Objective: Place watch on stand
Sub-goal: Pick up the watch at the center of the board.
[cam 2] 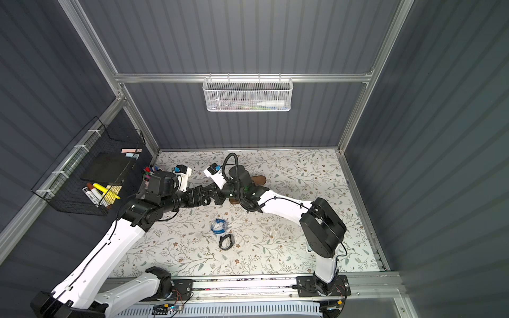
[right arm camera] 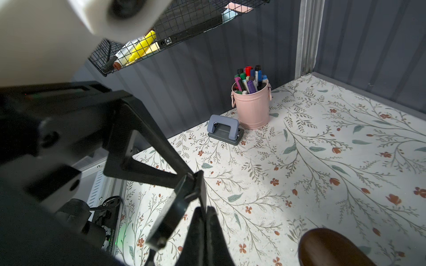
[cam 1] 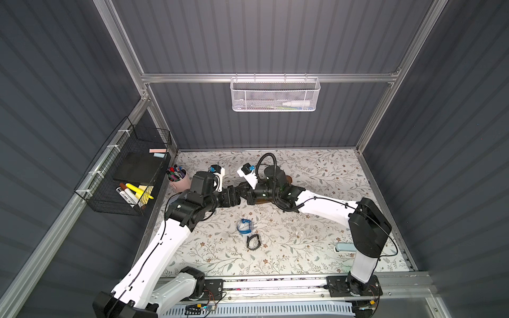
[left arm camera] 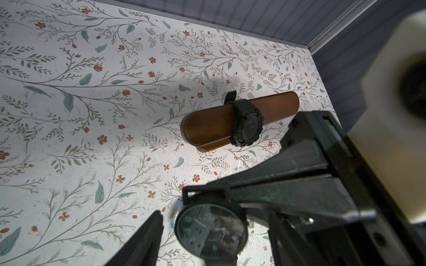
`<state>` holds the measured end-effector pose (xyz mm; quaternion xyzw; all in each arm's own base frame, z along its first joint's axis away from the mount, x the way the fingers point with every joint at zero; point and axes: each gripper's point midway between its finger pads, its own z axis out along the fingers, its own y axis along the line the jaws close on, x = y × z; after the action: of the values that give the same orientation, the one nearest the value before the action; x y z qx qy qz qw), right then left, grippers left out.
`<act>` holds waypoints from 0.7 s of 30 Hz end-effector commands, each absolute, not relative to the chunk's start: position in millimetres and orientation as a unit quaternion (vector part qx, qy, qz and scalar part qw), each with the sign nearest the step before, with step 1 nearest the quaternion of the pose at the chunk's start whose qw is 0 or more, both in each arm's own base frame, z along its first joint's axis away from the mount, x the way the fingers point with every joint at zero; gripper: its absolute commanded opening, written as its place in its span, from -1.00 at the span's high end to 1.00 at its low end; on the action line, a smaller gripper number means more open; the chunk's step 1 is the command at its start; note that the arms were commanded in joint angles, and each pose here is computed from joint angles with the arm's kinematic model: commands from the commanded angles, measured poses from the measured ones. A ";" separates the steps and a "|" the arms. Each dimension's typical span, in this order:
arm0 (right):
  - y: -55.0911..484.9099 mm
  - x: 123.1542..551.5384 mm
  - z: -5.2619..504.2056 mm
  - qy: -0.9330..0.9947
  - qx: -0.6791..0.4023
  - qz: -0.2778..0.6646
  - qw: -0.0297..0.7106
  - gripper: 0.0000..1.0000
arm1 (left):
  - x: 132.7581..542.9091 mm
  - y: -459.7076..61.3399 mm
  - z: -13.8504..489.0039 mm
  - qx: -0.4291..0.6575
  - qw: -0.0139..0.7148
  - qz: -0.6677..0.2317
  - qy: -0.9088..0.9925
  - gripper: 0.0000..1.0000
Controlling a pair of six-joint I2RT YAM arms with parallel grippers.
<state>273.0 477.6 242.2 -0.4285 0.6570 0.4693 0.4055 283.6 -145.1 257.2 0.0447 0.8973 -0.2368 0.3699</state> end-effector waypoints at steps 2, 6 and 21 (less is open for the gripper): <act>481.9 273.1 247.0 0.650 -0.433 0.470 0.411 1.00 | 286.2 -141.0 276.6 0.053 0.390 -0.222 0.892 -0.38; 481.0 272.5 247.6 0.650 -0.433 0.470 0.411 1.00 | 290.5 -142.3 273.0 0.048 0.390 -0.223 0.892 -0.30; 481.2 272.9 247.5 0.649 -0.433 0.471 0.411 1.00 | 286.8 -142.8 256.5 0.043 0.369 -0.224 0.901 -0.25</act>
<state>274.3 476.6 239.6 -0.4266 0.6622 0.4656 0.4033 290.8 -144.8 263.9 0.0451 0.8959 -0.2294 0.3777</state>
